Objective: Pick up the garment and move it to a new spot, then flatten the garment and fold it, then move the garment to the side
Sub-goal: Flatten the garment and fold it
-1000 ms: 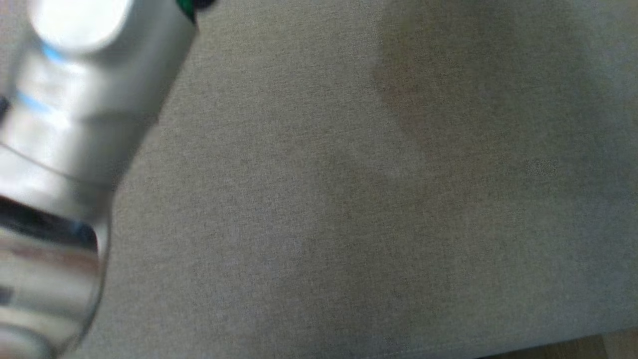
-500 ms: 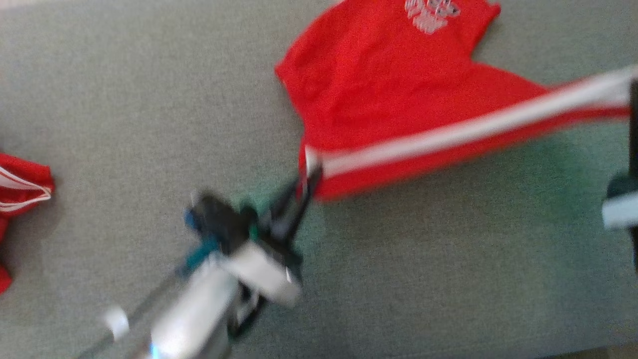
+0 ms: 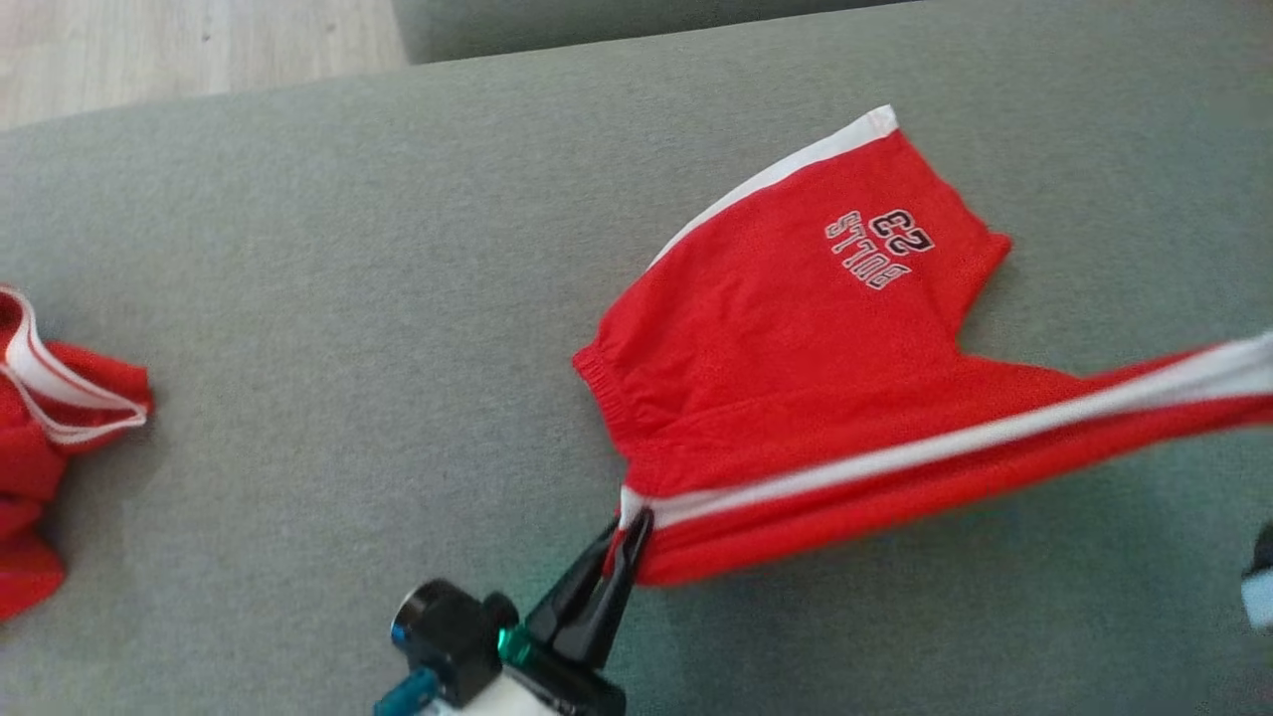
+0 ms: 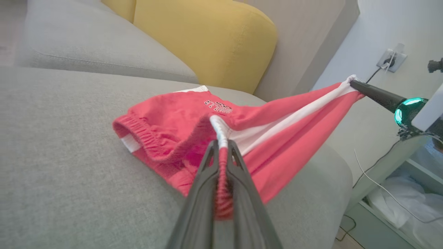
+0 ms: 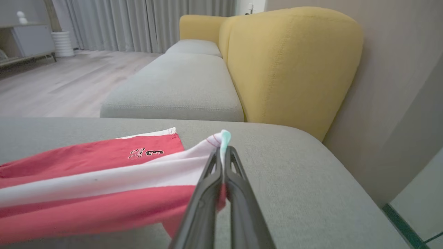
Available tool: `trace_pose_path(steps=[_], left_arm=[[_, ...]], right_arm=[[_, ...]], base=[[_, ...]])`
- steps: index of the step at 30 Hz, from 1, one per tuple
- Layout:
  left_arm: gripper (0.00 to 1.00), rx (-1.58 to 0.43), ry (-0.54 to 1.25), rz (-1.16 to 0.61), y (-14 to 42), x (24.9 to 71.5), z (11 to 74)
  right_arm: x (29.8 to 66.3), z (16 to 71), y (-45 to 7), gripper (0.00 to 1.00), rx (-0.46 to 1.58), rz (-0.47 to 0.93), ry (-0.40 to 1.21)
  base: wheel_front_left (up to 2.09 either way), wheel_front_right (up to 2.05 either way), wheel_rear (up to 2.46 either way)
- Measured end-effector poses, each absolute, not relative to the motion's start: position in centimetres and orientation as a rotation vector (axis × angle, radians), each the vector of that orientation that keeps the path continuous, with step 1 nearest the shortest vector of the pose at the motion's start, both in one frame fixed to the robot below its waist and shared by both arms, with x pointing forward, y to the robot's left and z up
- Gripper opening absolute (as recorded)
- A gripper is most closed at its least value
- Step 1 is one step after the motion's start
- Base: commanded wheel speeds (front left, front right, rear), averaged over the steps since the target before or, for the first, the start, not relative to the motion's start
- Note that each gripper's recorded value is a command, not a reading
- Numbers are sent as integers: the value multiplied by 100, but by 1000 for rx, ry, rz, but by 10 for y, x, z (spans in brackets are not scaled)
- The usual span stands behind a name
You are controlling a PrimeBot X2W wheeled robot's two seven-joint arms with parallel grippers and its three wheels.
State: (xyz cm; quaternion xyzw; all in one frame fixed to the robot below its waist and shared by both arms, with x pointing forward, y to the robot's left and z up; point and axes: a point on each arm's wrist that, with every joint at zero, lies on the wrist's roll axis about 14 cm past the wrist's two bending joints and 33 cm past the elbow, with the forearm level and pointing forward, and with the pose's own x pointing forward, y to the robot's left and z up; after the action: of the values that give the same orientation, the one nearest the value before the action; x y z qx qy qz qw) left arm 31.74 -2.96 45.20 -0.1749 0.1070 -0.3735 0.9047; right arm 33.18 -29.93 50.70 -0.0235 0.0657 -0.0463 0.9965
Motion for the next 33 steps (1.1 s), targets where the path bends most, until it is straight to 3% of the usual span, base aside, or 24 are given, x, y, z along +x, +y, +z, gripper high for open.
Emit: trace_pose_path(steps=[4, 6, 15, 23, 24, 25, 26, 27, 28, 33], left_arm=[[0, -396, 194, -726, -30, 339, 462], [0, -425, 176, -690, -34, 368, 470], [0, -382, 177, -570, -14, 446, 455], [0, -380, 262, -510, -3, 464, 422], [0, -386, 270, -510, -4, 462, 419], [7, -390, 277, -501, -3, 462, 417], [46, -393, 285, -494, -2, 461, 414], [90, -399, 288, -487, -1, 461, 413], [100, -401, 290, -476, 0, 461, 413], [100, -365, 236, -422, 7, 465, 430]], right_arm=[[366, 512, -294, 0, -149, -63, 172], [401, 509, -284, 0, -203, -17, 211], [507, 471, -250, 0, -251, 130, 318], [560, 427, -212, 0, -260, 253, 369], [563, 420, -210, 20, -258, 261, 384], [565, 414, -208, 44, -256, 268, 396], [566, 410, -206, 100, -246, 271, 405], [568, 406, -205, 100, -234, 273, 409], [569, 405, -206, 100, -217, 267, 406], [567, 412, -211, 100, -140, 233, 382]], base=[[0, 0, 0], [0, 0, 0], [0, 0, 0], [0, 0, 0], [0, 0, 0], [0, 0, 0], [0, 0, 0], [0, 0, 0], [0, 0, 0], [0, 0, 0]])
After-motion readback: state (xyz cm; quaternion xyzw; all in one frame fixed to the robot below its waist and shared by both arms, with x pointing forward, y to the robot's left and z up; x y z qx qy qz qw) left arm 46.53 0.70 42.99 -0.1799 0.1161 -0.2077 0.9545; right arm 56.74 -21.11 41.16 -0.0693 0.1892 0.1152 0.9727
